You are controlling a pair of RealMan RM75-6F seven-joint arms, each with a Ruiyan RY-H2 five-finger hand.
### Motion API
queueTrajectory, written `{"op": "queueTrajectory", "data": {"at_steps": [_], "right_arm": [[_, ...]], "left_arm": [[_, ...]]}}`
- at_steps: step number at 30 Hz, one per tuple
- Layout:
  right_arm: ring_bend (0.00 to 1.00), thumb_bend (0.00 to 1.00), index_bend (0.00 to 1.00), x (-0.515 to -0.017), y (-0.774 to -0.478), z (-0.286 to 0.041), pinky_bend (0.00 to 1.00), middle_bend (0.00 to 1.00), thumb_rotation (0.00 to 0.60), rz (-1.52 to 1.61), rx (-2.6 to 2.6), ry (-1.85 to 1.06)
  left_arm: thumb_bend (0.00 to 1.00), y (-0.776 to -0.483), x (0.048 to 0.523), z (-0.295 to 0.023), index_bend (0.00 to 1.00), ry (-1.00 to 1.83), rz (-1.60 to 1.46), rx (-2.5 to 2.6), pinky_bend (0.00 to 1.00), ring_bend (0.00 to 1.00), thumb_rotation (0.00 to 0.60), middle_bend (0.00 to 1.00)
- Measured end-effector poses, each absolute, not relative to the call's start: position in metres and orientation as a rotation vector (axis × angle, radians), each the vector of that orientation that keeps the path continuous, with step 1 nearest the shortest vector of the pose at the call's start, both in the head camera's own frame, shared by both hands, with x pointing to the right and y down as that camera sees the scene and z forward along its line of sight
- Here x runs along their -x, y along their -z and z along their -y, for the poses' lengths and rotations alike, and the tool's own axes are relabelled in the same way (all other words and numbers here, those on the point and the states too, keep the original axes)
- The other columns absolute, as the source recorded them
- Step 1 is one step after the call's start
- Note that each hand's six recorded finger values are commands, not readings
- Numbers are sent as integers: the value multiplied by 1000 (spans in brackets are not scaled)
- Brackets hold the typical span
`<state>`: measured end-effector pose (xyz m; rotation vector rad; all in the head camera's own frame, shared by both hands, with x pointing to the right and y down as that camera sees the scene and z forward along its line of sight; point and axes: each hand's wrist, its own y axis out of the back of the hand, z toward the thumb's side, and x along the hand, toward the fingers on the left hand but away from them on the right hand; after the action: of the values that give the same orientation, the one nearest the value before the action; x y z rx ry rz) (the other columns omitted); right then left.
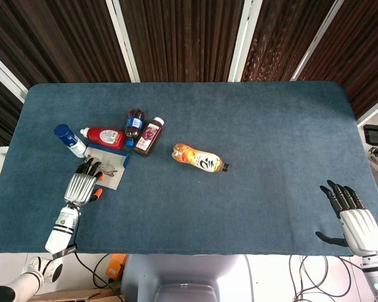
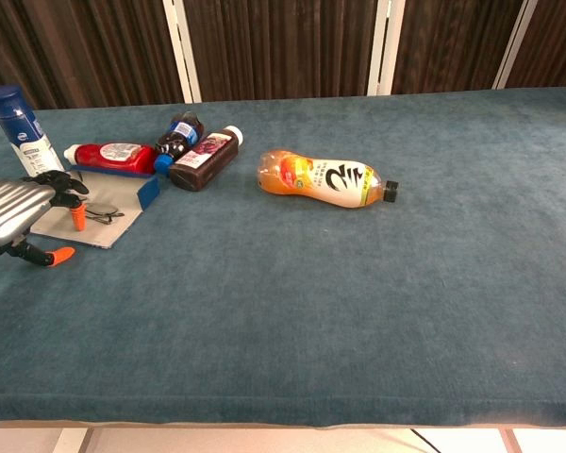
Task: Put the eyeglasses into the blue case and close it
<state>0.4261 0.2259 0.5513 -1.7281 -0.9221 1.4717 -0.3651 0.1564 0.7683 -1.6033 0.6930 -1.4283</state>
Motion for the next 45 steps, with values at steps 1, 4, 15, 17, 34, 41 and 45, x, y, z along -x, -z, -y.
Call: {"op": "queueTrajectory", "data": {"at_steps": [1,4,15,17,34,41,45], "right_arm": [[0,67,0,-426,-551,-226,0,0,600,922,1728,-1472],[0,67,0,-426,-551,-226,0,0,600,922,1728,-1473],[0,66,0,-426,-551,-226,0,0,600,922,1729,-1473],[0,66,0,-426,-551,-226,0,0,600,924,1730,-1472],[0,67,0,-430,-544,-226,0,0,600,952,1724,-1459],[0,66,0,-431,-544,-226,0,0,600,952,1724,-1465],[0,66,0,-432,-543,-226,0,0,600,958,1723,-1466]], "left_arm": [[273,-769,365,-156,477,1430,-694,1603,191,73,600,168],[277,-771,366,-154,500,1435,-706,1599,195,85,600,181],[379,-771,366,-151,630,1410,-774,1583,204,129,600,259],[379,-772,365,-150,630,1407,-783,1587,203,130,600,261],[377,-774,358,-145,599,1393,-861,1581,202,146,600,281],[377,-776,359,-142,598,1411,-863,1567,203,148,600,286],[375,-775,358,-138,591,1416,-894,1549,203,157,600,294]]}}
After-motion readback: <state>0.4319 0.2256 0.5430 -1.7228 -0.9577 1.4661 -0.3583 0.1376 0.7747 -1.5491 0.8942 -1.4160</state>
